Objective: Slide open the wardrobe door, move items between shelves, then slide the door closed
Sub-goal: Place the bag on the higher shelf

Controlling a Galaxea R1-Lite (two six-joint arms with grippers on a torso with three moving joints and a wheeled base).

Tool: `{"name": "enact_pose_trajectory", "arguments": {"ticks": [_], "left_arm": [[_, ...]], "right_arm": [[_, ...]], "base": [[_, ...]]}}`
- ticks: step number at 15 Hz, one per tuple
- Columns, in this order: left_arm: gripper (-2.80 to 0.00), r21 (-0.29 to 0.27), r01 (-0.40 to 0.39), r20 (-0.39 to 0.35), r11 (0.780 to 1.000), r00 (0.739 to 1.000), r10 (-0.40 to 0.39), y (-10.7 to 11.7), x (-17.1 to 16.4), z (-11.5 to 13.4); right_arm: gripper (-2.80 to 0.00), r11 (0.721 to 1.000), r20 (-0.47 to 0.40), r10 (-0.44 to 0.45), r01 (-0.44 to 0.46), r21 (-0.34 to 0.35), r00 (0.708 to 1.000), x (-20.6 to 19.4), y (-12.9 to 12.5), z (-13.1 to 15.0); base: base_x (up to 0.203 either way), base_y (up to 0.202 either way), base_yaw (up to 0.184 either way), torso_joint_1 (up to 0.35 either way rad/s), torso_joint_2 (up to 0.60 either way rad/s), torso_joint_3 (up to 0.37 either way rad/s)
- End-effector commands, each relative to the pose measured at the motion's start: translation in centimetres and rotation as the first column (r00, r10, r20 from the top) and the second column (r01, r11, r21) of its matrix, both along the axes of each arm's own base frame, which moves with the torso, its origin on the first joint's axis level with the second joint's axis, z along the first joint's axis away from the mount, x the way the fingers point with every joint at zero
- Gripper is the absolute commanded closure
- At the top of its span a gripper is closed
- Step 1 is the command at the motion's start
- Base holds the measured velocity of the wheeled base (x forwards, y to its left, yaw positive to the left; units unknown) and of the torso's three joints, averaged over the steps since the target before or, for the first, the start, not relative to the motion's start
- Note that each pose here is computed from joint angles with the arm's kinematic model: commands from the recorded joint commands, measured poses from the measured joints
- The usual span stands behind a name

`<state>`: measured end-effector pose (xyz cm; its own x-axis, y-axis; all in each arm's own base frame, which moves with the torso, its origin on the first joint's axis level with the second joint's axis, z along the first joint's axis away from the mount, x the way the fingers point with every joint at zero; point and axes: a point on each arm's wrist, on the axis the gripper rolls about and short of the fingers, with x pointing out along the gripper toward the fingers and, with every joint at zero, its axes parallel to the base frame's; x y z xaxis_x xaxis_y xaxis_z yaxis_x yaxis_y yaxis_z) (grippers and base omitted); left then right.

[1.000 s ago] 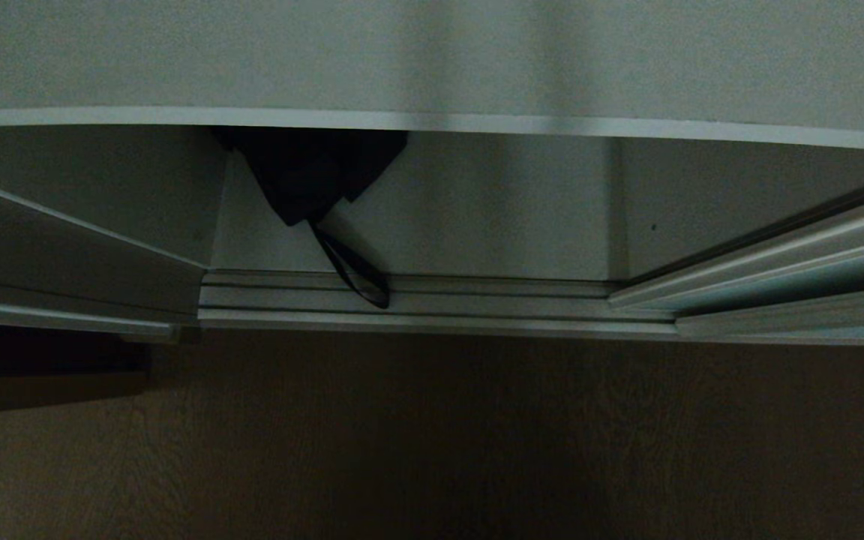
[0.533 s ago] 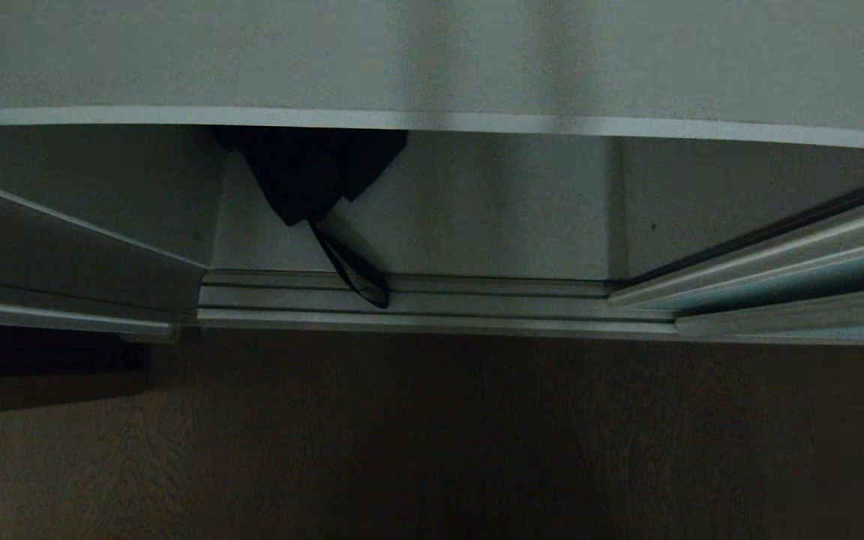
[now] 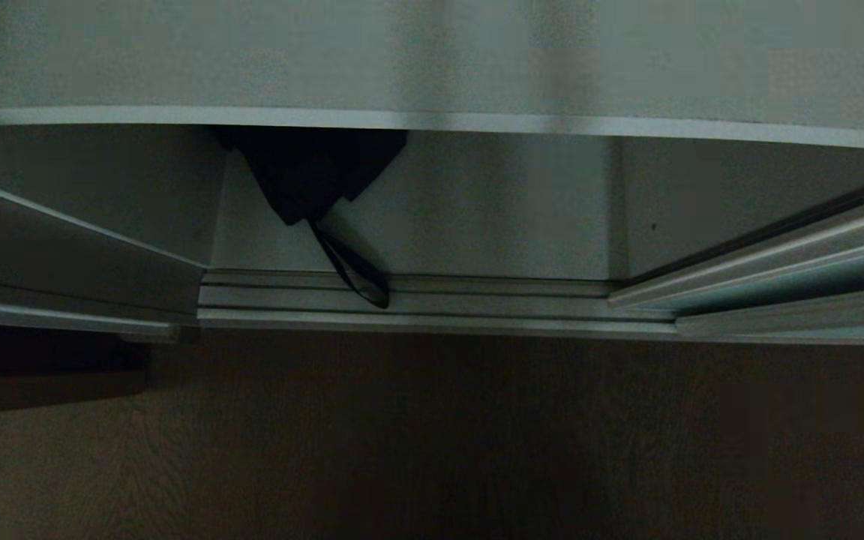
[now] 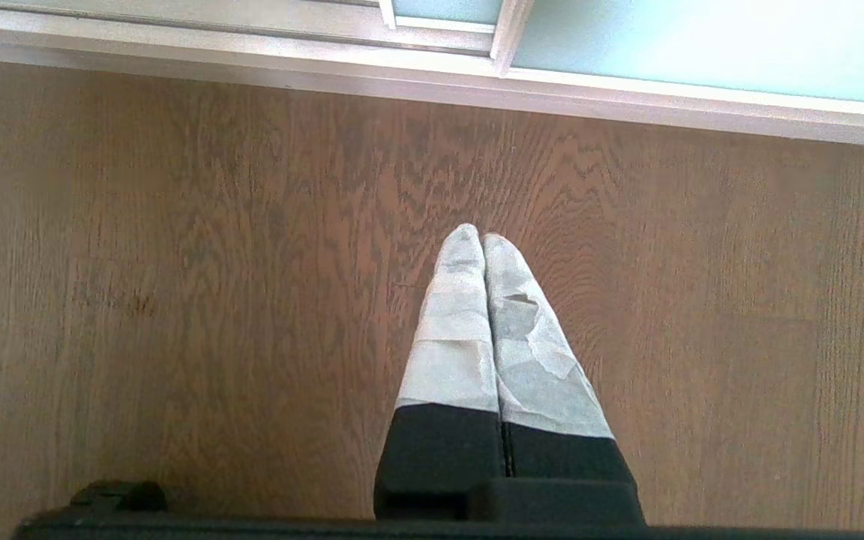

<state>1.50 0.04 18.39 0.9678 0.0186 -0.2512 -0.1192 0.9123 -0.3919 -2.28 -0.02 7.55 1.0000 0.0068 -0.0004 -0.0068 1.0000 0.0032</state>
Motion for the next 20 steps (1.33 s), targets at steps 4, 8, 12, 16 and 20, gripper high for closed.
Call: {"name": "enact_pose_trajectory", "arguments": {"ticks": [4, 8, 12, 16, 20], "left_arm": [[0.00, -0.269, -0.153, -0.280, 0.951, 0.957, 0.075, 0.0, 4.0, -1.8], [0.00, -0.310, -0.205, -0.429, 0.928, 0.902, 0.056, -0.1, 5.9, -4.0], [0.00, -0.330, -0.227, -0.491, 0.916, 0.870, 0.039, -0.1, 10.4, -5.3], [0.00, -0.349, -0.177, -0.371, 0.920, 0.928, 0.038, -0.1, 15.3, -4.5], [0.00, -0.338, -0.149, -0.327, 0.929, 0.945, 0.033, -0.1, 20.3, -5.2]], "right_arm": [[0.00, 1.000, 0.003, 0.001, -0.001, 0.000, 1.000, 0.0, 0.0, 0.0], [0.00, 1.000, 0.003, 0.001, -0.001, 0.001, 1.000, 0.0, 0.0, 0.0], [0.00, 1.000, 0.003, 0.001, -0.001, 0.000, 1.000, 0.0, 0.0, 0.0], [0.00, 1.000, 0.003, 0.001, -0.001, 0.000, 1.000, 0.0, 0.0, 0.0], [0.00, 1.000, 0.003, -0.001, 0.001, 0.000, 1.000, 0.0, 0.0, 0.0]], "base": [[0.000, 0.000, 0.000, 0.000, 0.00, 0.000], [0.000, 0.000, 0.000, 0.000, 0.00, 0.000], [0.000, 0.000, 0.000, 0.000, 0.00, 0.000], [0.000, 0.000, 0.000, 0.000, 0.00, 0.000], [0.000, 0.000, 0.000, 0.000, 0.00, 0.000]]}}
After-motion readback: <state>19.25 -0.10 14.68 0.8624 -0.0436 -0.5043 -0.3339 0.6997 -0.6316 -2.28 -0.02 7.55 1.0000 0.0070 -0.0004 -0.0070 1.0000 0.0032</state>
